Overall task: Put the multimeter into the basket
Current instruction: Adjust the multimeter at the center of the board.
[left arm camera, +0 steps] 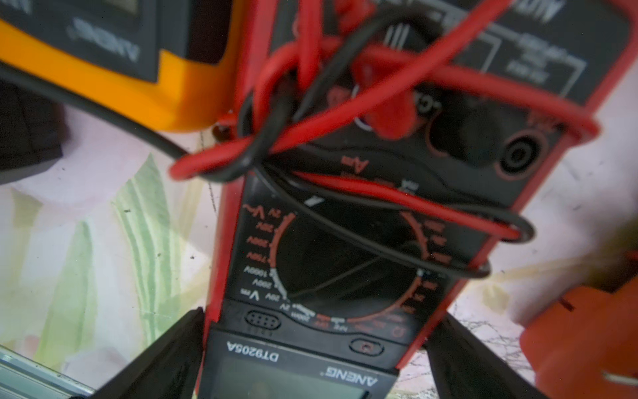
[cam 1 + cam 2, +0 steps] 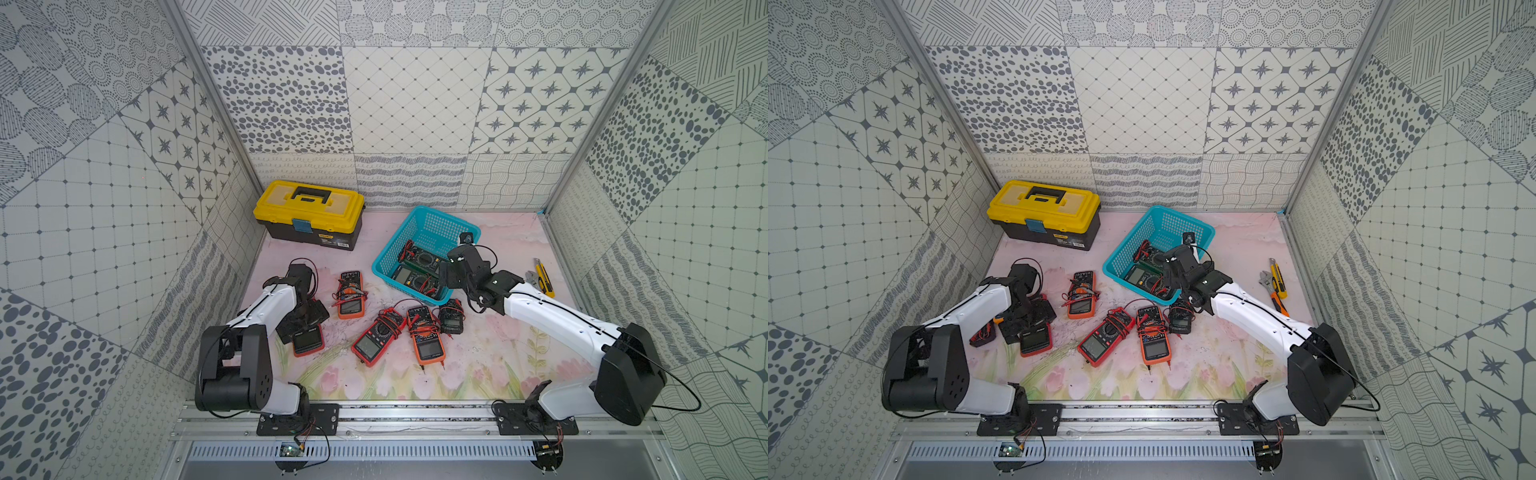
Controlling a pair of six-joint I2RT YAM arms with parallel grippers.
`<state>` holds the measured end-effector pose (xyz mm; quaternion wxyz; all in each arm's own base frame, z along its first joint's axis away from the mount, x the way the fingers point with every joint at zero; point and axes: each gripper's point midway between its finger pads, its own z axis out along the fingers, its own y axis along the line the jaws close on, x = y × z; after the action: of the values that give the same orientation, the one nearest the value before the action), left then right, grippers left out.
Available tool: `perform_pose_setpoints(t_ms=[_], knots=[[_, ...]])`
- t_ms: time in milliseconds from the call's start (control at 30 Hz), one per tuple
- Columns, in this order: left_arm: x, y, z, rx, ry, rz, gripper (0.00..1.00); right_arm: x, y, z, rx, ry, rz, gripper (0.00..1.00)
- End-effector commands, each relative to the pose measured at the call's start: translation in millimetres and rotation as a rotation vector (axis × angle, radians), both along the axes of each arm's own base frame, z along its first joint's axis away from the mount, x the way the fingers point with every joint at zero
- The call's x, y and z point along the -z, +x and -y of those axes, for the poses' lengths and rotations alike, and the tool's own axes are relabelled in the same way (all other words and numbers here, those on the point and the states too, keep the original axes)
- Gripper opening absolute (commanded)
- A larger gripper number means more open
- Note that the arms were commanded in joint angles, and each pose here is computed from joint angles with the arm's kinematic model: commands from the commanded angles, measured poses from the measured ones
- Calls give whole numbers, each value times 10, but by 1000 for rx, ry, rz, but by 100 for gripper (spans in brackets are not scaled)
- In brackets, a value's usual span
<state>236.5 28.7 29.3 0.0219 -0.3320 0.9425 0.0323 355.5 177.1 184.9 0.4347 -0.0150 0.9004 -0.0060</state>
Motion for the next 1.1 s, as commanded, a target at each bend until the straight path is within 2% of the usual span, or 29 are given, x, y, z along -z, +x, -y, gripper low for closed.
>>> perform_pose_setpoints(t_ms=[0,267,467,500,567,600,700,833,867,933,1000,1067], knots=[[279,77,19,-85,-20,-3,99,-232,-22,-9,-17,40,71,98],[438,89,44,-111,-37,-25,98,-252,-25,-17,-22,47,79,98],[419,145,72,-127,-49,27,68,-276,-16,-18,-23,45,86,98],[416,161,75,-130,-51,40,65,-284,-13,-20,-24,46,89,98],[443,176,89,-134,-55,53,69,-292,-9,-27,-25,49,91,98],[466,188,100,-134,-64,54,80,-292,-9,-30,-27,50,91,98],[535,215,152,-132,-93,40,99,-328,-4,-33,-29,51,97,98],[567,230,140,-123,-86,21,99,-379,-15,-17,-30,47,106,98],[570,235,140,-122,-86,17,97,-384,-19,-2,-27,45,108,98],[564,248,148,-121,-89,15,88,-394,-28,21,-21,44,113,98],[545,267,157,-124,-95,28,67,-402,-36,40,-15,42,118,98],[509,289,170,-122,-102,43,53,-404,-40,49,-12,41,119,98]])
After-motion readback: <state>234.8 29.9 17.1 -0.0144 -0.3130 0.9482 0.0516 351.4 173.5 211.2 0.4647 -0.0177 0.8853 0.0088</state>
